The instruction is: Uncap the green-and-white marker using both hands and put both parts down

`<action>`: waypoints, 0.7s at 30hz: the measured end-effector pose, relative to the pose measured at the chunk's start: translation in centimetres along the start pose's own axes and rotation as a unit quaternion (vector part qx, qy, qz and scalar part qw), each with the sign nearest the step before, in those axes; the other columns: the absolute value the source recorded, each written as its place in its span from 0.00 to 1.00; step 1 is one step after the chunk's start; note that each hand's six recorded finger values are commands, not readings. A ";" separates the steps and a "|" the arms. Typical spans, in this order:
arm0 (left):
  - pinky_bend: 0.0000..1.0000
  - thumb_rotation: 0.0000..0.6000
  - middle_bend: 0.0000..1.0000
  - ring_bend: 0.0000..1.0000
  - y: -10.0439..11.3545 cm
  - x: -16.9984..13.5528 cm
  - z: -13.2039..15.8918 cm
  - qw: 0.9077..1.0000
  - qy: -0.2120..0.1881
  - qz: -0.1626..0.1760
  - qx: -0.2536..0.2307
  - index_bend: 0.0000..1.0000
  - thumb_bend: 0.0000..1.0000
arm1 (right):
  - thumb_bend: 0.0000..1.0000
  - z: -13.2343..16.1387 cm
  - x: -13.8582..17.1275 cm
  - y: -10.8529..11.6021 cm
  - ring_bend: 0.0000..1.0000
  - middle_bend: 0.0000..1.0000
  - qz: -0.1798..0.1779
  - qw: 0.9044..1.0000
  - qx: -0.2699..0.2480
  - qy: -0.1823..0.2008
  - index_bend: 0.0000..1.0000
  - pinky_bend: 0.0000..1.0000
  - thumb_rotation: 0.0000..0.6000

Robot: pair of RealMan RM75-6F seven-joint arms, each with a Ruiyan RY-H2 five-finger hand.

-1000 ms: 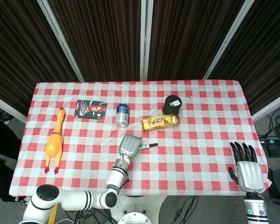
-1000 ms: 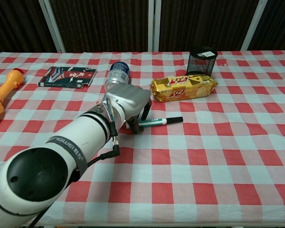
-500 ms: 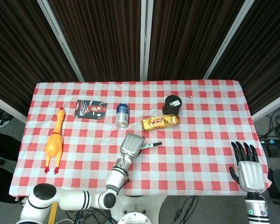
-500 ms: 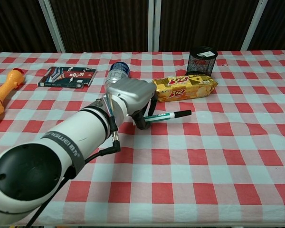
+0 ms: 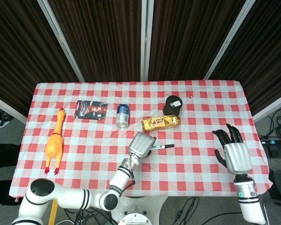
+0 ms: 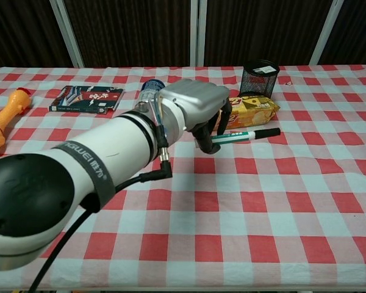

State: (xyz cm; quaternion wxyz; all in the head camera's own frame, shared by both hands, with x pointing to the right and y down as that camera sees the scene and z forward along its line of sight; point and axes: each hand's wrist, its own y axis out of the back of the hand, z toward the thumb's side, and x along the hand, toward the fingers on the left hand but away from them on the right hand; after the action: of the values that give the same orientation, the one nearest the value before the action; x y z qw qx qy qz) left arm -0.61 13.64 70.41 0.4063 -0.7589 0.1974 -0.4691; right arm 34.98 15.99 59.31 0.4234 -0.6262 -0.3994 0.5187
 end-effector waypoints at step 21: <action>0.74 1.00 0.61 0.78 3.2 0.0 0.7 0.999 -0.035 0.021 0.012 0.57 0.38 | 0.26 11.7 -5.9 -3.5 0.05 0.33 0.075 0.991 0.048 0.104 0.36 0.14 1.00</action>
State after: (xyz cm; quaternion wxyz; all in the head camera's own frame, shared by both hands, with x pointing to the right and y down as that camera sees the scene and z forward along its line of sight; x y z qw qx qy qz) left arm 0.24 12.06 67.71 0.4315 -0.7659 0.1931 -0.4357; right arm 22.34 12.93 63.20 0.4524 -0.6836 -0.2796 0.4998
